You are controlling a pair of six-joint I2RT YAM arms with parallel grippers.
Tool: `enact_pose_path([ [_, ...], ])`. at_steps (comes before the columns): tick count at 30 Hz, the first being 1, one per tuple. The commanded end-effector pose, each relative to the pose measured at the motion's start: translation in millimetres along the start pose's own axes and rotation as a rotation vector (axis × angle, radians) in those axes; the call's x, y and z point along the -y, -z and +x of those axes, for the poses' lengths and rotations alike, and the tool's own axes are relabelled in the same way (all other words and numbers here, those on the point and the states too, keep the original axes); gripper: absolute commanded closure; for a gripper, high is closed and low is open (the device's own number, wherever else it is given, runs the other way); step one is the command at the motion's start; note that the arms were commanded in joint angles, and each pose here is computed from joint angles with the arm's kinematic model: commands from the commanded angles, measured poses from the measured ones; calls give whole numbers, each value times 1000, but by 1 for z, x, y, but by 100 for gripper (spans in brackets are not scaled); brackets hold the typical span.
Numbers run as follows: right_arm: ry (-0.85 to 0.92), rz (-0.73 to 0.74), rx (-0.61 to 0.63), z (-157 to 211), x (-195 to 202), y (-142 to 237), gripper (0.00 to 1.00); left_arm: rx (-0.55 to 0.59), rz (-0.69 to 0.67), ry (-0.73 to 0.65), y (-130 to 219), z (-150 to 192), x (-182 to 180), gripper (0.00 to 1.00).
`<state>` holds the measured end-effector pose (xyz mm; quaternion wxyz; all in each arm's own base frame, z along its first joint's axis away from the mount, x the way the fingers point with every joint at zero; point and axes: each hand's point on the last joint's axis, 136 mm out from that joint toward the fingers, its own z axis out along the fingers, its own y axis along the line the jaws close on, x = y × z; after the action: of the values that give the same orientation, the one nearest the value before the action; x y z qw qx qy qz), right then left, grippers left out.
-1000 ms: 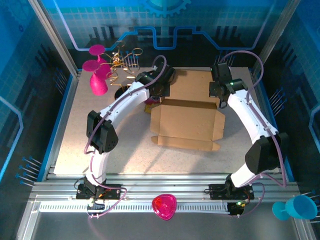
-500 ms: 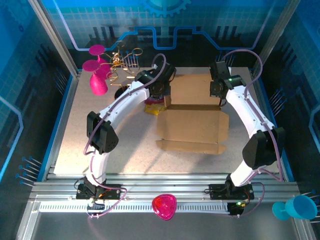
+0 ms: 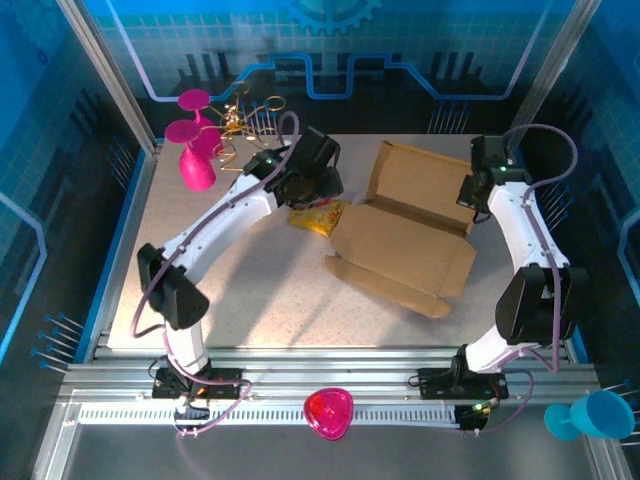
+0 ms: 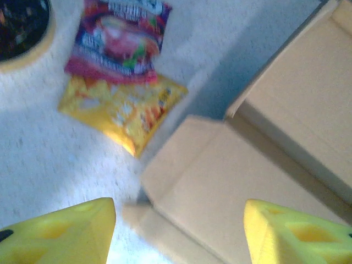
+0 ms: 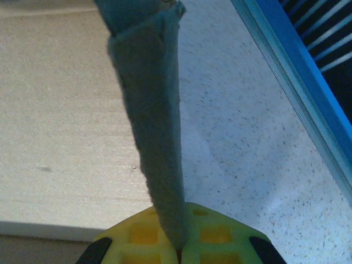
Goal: Fold the paper box
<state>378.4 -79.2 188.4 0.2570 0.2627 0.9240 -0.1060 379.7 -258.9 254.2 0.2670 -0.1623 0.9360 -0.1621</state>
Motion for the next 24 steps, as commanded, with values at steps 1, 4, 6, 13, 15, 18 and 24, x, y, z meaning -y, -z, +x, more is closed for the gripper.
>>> enact_pose_path([
  [1, -154, -15, -104, 17, 18, -14, 100, -123, 43, 192, -2, 46, 2, 35],
  [4, -255, -12, -198, 34, 33, -37, 100, -212, 71, 274, -8, 86, 4, 32],
  [6, -314, -20, -263, 45, 38, -51, 100, -286, 82, 356, -21, 114, 2, 28],
  [13, -361, -31, -438, 72, 34, -84, 100, -339, 227, 481, -78, 159, 5, 23],
  [15, -359, -32, -460, 77, 33, -89, 100, -320, 262, 450, -86, 158, 11, 22],
  [18, -358, -29, -484, 83, 32, -93, 100, -327, 323, 420, -102, 164, 20, 22],
  [24, -372, -21, -526, 94, 33, -104, 100, -383, 242, 420, -121, 191, 2, 22],
])
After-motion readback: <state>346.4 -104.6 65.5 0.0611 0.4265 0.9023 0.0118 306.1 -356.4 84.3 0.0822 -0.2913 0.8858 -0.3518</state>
